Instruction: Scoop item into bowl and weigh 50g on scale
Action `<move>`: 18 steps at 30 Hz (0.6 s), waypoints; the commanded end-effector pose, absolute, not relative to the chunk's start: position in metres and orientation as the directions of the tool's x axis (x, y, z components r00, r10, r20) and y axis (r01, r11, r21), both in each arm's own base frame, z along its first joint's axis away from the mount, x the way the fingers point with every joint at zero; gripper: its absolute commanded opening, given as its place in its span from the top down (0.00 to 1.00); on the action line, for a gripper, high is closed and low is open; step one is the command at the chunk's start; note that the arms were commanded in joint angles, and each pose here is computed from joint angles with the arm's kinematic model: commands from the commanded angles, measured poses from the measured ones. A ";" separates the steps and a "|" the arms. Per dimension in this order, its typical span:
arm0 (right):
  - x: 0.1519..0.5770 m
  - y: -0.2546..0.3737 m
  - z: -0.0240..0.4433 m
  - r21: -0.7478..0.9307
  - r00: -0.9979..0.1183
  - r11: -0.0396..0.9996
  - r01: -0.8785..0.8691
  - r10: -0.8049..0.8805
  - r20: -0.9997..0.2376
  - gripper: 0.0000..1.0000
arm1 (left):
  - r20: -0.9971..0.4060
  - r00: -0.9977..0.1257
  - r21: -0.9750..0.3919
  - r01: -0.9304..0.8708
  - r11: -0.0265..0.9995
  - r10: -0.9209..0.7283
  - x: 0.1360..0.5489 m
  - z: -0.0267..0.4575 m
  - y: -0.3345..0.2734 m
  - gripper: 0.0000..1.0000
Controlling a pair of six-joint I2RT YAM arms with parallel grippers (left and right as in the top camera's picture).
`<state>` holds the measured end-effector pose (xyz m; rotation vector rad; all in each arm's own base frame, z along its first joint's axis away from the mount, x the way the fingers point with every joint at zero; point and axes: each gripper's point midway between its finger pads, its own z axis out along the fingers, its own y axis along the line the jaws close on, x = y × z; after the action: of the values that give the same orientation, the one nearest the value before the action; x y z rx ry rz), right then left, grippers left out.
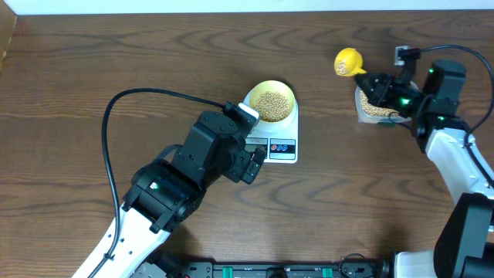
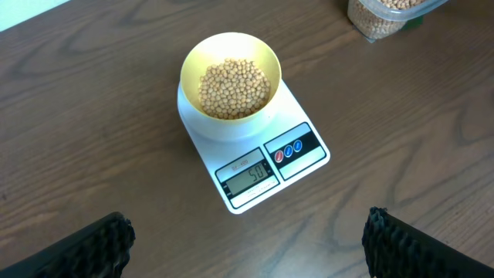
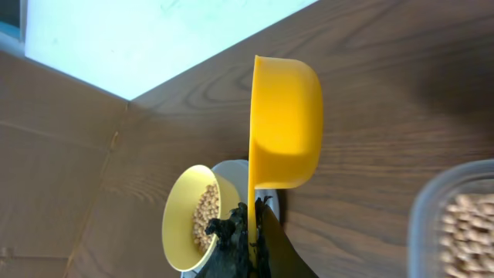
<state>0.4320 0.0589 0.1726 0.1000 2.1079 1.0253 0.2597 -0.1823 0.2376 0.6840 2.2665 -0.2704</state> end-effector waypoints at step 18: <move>0.409 -0.021 0.138 0.585 -0.696 0.792 -0.175 0.321 -0.642 0.99 | -0.705 -0.581 0.017 0.561 0.828 0.408 0.260 0.236 -0.182 0.03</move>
<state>0.4106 -0.0128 0.1423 0.1924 2.1966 0.8892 0.2596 -0.1823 0.2376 0.6841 2.2668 -0.2703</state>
